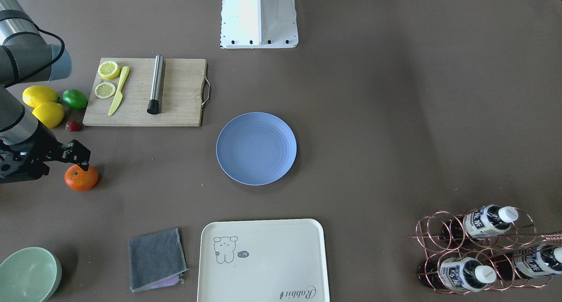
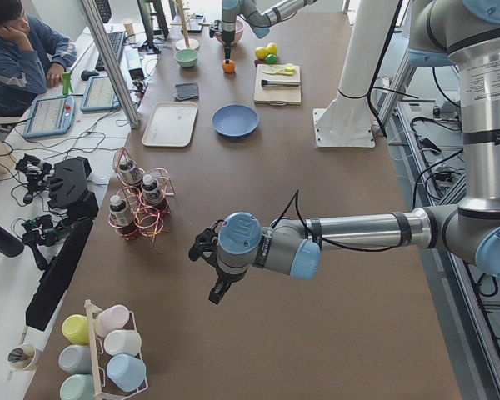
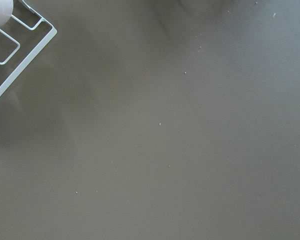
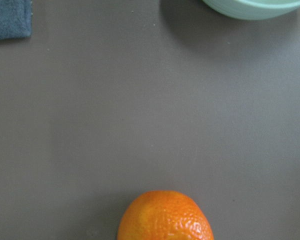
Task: Pick orange to plate
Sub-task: 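Lower the right gripper onto the orange, grasp and lift it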
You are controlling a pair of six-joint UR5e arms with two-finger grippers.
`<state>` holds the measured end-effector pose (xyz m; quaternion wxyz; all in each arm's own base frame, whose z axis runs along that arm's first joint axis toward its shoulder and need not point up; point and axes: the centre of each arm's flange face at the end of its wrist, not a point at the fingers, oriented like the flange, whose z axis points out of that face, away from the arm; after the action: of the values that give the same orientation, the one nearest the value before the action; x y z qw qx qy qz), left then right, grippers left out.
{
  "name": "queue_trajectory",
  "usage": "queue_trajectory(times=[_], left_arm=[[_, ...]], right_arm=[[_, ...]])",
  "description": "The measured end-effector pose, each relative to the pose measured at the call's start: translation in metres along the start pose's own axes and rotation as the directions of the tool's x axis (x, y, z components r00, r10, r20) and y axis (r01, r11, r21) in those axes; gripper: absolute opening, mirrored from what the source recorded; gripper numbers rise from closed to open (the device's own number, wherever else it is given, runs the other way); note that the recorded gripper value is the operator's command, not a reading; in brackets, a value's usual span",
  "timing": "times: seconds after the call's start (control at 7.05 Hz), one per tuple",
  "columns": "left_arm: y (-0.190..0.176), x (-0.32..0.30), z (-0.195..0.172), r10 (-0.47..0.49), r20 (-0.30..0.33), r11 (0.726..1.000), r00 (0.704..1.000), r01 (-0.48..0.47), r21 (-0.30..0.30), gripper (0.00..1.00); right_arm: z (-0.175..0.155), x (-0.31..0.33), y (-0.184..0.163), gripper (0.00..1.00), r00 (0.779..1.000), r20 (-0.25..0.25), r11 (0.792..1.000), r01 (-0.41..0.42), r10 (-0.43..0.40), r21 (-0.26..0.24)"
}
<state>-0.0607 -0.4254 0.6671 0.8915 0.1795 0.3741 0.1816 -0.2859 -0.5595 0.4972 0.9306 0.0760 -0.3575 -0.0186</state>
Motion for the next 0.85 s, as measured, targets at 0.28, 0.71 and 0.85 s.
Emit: queue_trajectory(times=[0.28,0.71,0.85], left_arm=[[0.009,-0.006,0.008,0.012,0.003,1.000,1.000,-0.012,0.012,0.98],[0.012,-0.009,0.011,0.011,0.001,1.000,1.000,-0.011,0.010,0.98],[0.012,-0.009,0.011,0.010,0.001,1.000,1.000,-0.010,0.010,0.98]], right_arm=[[0.014,-0.002,0.003,0.97,1.000,-0.016,1.000,0.006,-0.006,-0.010],[0.027,-0.010,0.000,0.92,0.999,-0.032,1.000,0.015,-0.015,-0.014],[0.029,-0.015,-0.004,0.88,0.999,-0.032,1.000,0.017,-0.018,-0.015]])
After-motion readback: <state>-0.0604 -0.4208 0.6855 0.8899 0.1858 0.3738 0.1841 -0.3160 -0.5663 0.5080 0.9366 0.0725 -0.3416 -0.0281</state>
